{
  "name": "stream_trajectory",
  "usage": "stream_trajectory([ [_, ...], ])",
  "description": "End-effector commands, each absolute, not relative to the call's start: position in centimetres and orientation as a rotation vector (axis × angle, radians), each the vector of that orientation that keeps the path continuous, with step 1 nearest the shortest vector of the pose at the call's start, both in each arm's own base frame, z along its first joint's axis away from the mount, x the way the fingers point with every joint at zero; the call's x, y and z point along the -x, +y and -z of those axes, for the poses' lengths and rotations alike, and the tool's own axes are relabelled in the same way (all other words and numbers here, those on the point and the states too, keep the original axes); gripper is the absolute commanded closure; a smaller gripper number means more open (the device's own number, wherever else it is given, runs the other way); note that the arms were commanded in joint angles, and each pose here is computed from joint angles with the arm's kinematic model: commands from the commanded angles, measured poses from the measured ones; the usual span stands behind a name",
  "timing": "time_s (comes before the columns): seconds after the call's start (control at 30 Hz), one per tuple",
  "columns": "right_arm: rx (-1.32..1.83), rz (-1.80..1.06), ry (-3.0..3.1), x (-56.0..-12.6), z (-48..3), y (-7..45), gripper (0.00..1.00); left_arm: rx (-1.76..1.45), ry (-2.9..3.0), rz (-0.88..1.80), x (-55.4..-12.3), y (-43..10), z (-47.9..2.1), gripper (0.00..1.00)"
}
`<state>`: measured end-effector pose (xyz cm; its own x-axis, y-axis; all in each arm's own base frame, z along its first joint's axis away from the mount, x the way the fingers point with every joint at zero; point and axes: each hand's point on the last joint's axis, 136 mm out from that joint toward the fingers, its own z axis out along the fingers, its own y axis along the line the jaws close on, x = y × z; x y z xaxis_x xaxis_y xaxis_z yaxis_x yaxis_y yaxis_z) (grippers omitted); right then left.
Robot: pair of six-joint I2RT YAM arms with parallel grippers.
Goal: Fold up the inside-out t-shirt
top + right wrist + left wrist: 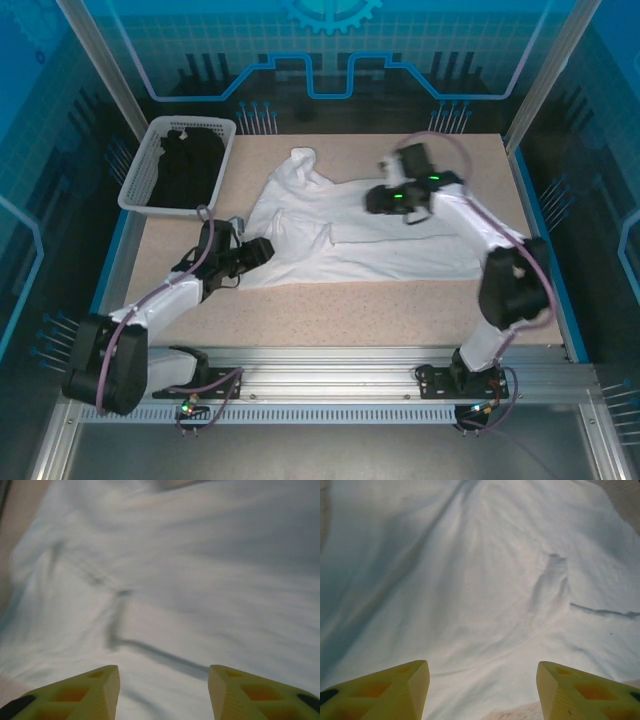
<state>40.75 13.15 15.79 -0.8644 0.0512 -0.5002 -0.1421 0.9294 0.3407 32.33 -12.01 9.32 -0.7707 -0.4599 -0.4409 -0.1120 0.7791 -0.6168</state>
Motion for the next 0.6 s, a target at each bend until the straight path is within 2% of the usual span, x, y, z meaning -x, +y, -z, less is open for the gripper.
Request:
stream_trajectory([
  [0.0,-0.265,-0.338,2.721,-36.5,-10.7,4.7,0.49,0.357,2.346,0.851,-34.5,-14.1,-10.9,0.40],
  [0.13,-0.473,-0.258,2.713,-35.3,-8.9,-0.7,0.50,0.375,2.390,0.836,-35.5,-14.5,-9.7,0.40],
  [0.33,-0.511,-0.294,2.852,-34.6,-4.9,-0.3,0.50,0.421,2.490,0.774,-36.4,-14.2,-7.1,0.40],
  [0.57,-0.585,-0.127,3.037,-29.9,-2.0,-2.3,0.52,0.444,2.623,0.721,-33.2,-13.5,-3.2,0.40],
])
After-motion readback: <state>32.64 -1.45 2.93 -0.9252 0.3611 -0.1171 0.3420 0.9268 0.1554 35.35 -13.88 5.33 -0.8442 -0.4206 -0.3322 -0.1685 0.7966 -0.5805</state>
